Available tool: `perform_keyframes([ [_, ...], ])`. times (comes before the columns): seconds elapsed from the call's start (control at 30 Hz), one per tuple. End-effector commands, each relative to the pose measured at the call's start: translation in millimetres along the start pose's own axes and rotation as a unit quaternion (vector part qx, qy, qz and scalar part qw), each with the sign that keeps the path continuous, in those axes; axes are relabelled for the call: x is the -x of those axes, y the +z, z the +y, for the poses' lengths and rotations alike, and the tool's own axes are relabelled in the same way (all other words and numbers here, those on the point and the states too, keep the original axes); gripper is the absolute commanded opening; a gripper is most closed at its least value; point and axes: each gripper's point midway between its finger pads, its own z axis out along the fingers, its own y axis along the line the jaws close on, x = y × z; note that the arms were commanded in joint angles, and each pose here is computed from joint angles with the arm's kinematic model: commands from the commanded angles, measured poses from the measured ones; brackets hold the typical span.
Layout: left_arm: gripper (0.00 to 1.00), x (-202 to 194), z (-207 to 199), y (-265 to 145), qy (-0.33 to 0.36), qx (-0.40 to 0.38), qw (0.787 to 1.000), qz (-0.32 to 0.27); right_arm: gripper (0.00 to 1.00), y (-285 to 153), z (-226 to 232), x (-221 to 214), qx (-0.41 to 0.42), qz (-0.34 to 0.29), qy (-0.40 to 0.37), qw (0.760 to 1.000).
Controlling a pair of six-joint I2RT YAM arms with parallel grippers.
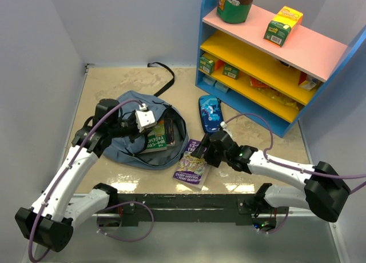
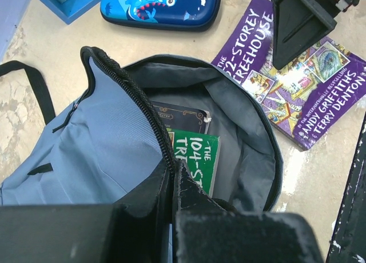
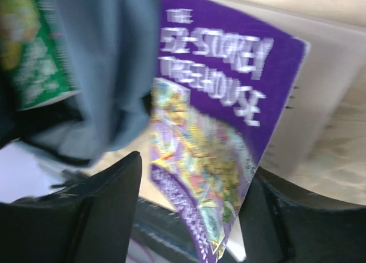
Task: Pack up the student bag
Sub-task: Pick up the book from the center of the board.
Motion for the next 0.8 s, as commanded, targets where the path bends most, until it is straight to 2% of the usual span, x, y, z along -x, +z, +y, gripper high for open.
perform_keyframes([
  [0.0,0.00,28,5,-4,0.022,0.000,0.999,-0.036,0.61,9,-23,2,-0.027,-0.024,0.009,0.999],
  [0.07,0.00,29,7,-5,0.025,0.002,0.999,-0.034,0.54,8,-24,0,-0.026,-0.022,0.007,0.999],
  [0.17,0.00,30,8,-7,0.028,0.004,0.999,-0.032,0.35,2,-19,5,-0.017,-0.031,0.004,0.999],
  [0.2,0.00,31,9,-7,0.029,0.005,0.999,-0.032,0.23,0,-18,7,-0.015,-0.034,0.002,0.999],
  [0.23,0.00,30,8,-7,0.027,0.005,0.999,-0.030,0.17,-3,-14,10,-0.007,-0.043,0.001,0.999],
  [0.27,0.00,31,9,-8,0.030,0.007,0.999,-0.030,0.07,-6,-10,14,-0.003,-0.048,0.000,0.999],
  [0.3,0.00,31,10,-9,0.031,0.009,0.999,-0.030,0.02,-9,-5,16,0.003,-0.051,-0.003,0.999],
  [0.43,0.00,32,14,-11,0.034,0.020,0.999,-0.026,0.00,-32,35,37,0.053,-0.082,-0.017,0.995],
  [0.5,0.00,32,16,-12,0.031,0.028,0.999,-0.026,0.00,-50,70,51,0.091,-0.099,-0.022,0.991],
  [0.77,0.00,32,34,-18,0.021,0.088,0.996,-0.023,0.00,-103,189,83,0.180,-0.101,-0.101,0.973],
])
